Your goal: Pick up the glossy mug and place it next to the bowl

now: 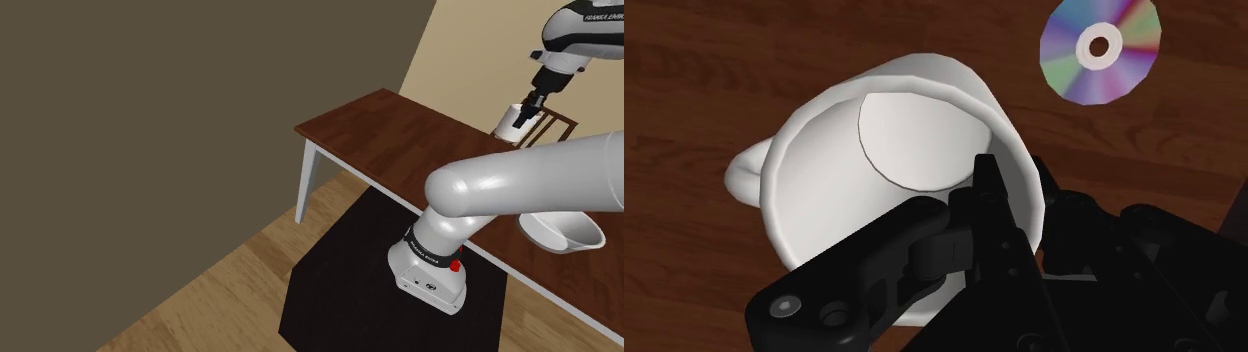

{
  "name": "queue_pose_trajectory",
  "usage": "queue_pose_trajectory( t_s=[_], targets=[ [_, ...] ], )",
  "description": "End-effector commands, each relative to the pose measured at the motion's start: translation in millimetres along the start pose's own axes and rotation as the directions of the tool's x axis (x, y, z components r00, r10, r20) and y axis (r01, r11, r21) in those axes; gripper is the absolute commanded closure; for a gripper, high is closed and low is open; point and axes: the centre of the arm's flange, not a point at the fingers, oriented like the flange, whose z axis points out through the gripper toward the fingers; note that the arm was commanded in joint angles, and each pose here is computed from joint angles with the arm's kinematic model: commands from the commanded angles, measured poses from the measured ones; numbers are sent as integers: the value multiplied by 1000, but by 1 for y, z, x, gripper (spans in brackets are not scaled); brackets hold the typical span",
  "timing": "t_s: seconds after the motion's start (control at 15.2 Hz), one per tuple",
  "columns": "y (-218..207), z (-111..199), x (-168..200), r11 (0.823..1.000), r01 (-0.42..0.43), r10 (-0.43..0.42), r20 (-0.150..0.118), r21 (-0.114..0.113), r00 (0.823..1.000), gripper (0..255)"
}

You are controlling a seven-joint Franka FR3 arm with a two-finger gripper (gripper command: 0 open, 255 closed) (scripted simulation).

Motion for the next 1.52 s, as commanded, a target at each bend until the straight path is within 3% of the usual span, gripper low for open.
queue_pose_trajectory(
  t_s=[0.0, 0.79, 1.45],
  targets=[
    [8, 2, -25, 1000, 2, -2, 1, 0, 1000, 255],
    [54, 11, -176, 1000, 2, -2, 1, 0, 1000, 255],
    [53, 58, -179, 1000, 2, -2, 1, 0, 1000, 255]
  ],
)
